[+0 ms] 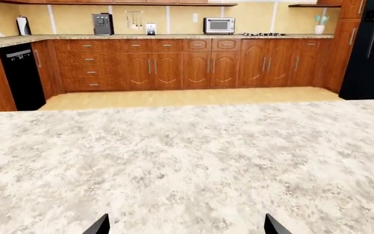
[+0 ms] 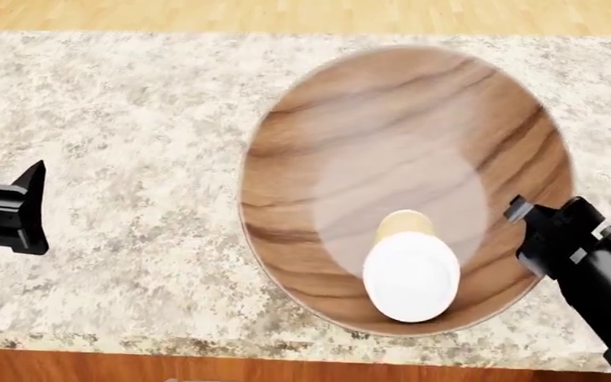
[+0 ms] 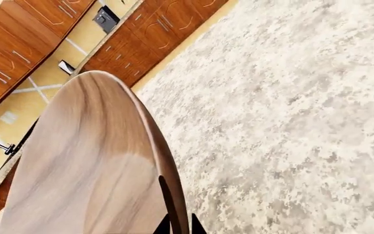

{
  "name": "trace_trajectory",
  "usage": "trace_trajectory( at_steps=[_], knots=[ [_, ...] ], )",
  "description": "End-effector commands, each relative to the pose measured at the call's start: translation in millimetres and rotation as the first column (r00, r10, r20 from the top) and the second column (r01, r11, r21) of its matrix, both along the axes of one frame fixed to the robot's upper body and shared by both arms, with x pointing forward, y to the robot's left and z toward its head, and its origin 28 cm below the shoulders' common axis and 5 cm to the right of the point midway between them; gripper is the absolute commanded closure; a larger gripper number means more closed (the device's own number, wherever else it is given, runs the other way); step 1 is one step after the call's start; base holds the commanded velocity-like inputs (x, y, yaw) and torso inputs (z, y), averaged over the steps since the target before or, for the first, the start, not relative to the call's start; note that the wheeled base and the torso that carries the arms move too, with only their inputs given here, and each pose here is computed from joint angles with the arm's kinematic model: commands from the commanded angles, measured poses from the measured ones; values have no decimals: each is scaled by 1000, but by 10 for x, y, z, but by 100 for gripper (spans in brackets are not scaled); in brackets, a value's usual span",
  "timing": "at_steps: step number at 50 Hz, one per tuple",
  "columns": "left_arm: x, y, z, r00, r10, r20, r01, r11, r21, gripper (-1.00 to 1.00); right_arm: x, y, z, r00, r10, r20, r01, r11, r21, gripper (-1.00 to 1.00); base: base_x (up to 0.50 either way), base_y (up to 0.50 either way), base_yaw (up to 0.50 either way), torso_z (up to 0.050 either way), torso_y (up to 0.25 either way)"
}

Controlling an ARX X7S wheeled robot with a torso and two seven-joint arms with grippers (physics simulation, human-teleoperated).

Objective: Place the cup inside the bowl on the dining table and move the bowl to any counter.

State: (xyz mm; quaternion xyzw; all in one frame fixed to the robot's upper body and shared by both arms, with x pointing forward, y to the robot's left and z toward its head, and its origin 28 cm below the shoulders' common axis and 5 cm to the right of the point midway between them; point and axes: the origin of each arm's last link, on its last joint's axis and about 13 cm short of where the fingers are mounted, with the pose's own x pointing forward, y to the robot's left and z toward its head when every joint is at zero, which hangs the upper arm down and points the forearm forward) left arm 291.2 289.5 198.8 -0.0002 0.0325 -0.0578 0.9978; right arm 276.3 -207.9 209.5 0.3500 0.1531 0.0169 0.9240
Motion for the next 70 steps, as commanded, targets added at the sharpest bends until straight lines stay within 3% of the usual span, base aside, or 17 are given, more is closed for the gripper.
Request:
trace_trajectory(
  at_steps=[1,21,45,70],
  knots=[
    [-7,-35,-10,1000,-9,-3,9,1000,4,-100,-97,-54,36,1000,-7,18,7,1000,-14,100,-352,-4,0,0,0],
    [-16,-50,22,1000,-19,-5,19,1000,7,-100,-106,-73,-64,999,-19,31,20,1000,-23,100,-257,-314,0,0,0],
    [-18,-80,-13,1000,-26,-5,26,1000,7,-100,-96,-86,-90,998,-39,50,37,999,35,100,1,-500,0,0,0],
    [-32,-92,25,1000,-28,0,28,1000,6,-100,-189,-127,-110,997,-58,56,56,997,44,100,5,-500,0,0,0]
  ],
)
